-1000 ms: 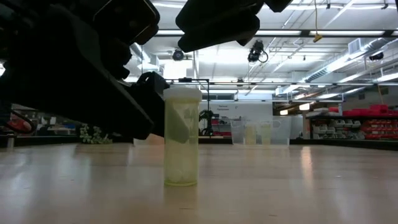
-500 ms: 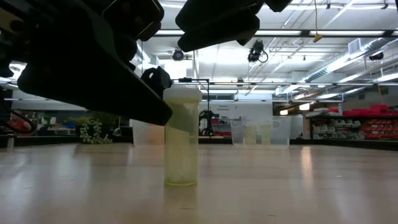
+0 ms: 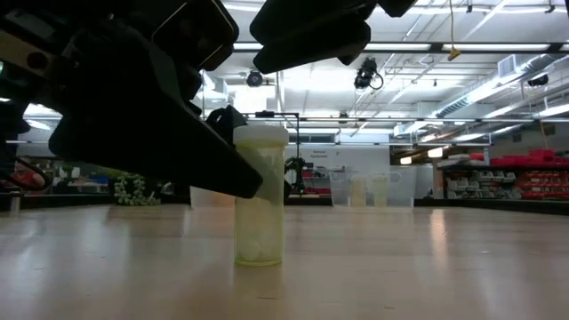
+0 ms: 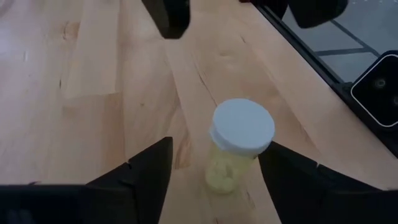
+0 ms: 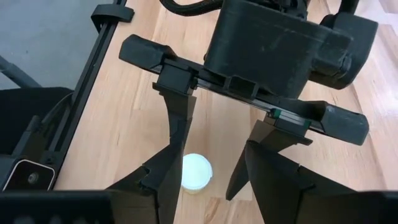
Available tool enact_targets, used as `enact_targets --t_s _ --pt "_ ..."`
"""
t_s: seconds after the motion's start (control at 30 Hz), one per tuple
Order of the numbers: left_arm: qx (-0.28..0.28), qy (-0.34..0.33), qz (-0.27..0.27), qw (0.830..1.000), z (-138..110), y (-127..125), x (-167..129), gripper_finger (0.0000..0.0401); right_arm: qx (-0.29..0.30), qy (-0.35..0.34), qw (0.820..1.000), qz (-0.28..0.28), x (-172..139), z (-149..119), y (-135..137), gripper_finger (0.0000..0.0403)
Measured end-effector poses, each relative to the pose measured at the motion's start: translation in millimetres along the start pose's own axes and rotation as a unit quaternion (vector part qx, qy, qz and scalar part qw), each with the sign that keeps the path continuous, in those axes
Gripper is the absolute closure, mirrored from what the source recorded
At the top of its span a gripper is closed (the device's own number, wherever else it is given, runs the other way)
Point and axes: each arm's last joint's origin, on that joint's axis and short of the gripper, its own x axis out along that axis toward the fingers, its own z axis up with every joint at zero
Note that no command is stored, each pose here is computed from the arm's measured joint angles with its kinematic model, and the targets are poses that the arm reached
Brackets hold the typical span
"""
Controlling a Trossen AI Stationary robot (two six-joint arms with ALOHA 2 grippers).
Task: Pick and place medicine bottles into bin by pill shape (circle, oval)
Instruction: Put the small yellow pill bottle into the right transparent bin
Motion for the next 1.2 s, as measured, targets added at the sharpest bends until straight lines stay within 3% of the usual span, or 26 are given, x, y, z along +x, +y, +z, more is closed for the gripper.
enact_targets --t_s 0.63,0.87,1.2 --pt "0.015 0.0 0.0 1.0 0 0 0 0.0251 0.001 0.0 1.0 0.0 0 0 0 0.0221" --pt "0.026 -0.002 0.002 1.0 2 2 0 0.028 0.026 0.006 1.0 -0.013 0 -2 -1 0.0221" --pt "0.033 -0.003 0.017 0.999 10 11 -3 0.0285 0.065 0.027 0.996 -0.054 -4 -4 -10 0.0221"
